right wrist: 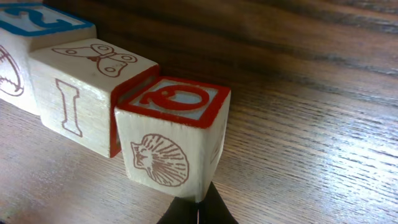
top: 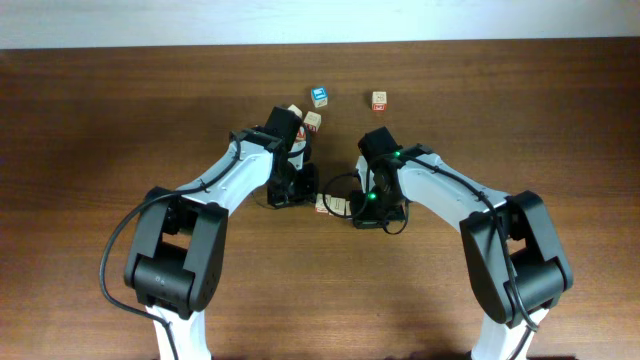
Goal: Rotate 3 blocks
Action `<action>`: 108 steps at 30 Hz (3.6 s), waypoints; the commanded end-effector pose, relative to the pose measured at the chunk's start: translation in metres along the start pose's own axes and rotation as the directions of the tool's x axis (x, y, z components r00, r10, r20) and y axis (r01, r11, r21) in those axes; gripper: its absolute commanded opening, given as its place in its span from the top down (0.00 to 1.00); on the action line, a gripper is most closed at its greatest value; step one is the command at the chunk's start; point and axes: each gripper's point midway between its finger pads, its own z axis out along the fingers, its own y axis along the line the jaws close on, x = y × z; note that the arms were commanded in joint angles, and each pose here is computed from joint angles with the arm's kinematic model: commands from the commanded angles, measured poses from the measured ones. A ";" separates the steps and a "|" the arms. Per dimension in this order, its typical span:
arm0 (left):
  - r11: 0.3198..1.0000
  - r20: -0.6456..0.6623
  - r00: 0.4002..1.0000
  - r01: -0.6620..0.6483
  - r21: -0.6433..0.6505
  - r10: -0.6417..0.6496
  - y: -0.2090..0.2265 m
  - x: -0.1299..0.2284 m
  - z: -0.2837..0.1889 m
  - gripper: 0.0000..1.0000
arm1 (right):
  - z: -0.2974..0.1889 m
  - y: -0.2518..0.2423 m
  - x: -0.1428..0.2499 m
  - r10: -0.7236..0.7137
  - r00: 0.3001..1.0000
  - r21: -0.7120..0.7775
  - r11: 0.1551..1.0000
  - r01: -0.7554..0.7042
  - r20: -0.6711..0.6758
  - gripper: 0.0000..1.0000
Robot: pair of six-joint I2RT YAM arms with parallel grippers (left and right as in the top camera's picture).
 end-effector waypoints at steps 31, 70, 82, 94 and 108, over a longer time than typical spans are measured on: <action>1.000 -0.021 1.000 0.010 0.007 -0.010 0.000 0.004 0.004 1.00 | -0.024 0.001 -0.018 0.117 0.990 -0.107 0.988 -0.109 0.076 0.96; 0.997 -0.034 0.997 -0.071 -0.012 0.071 0.005 0.008 0.004 1.00 | -0.014 -0.004 -0.024 0.157 0.982 -0.278 0.953 -0.122 0.106 0.95; 0.998 -0.041 0.997 -0.068 -0.015 0.068 0.006 0.010 0.004 1.00 | -0.009 0.006 -0.021 0.130 0.986 -0.264 0.960 -0.099 0.104 0.96; 0.998 -0.041 0.997 -0.069 -0.015 0.068 0.006 0.010 0.004 1.00 | -0.041 0.033 -0.033 0.078 0.986 -0.352 0.936 -0.022 0.146 0.96; 0.998 -0.041 0.997 -0.069 -0.015 0.068 0.006 0.010 0.004 1.00 | -0.056 0.056 -0.040 0.024 0.983 -0.345 0.938 0.040 0.181 0.96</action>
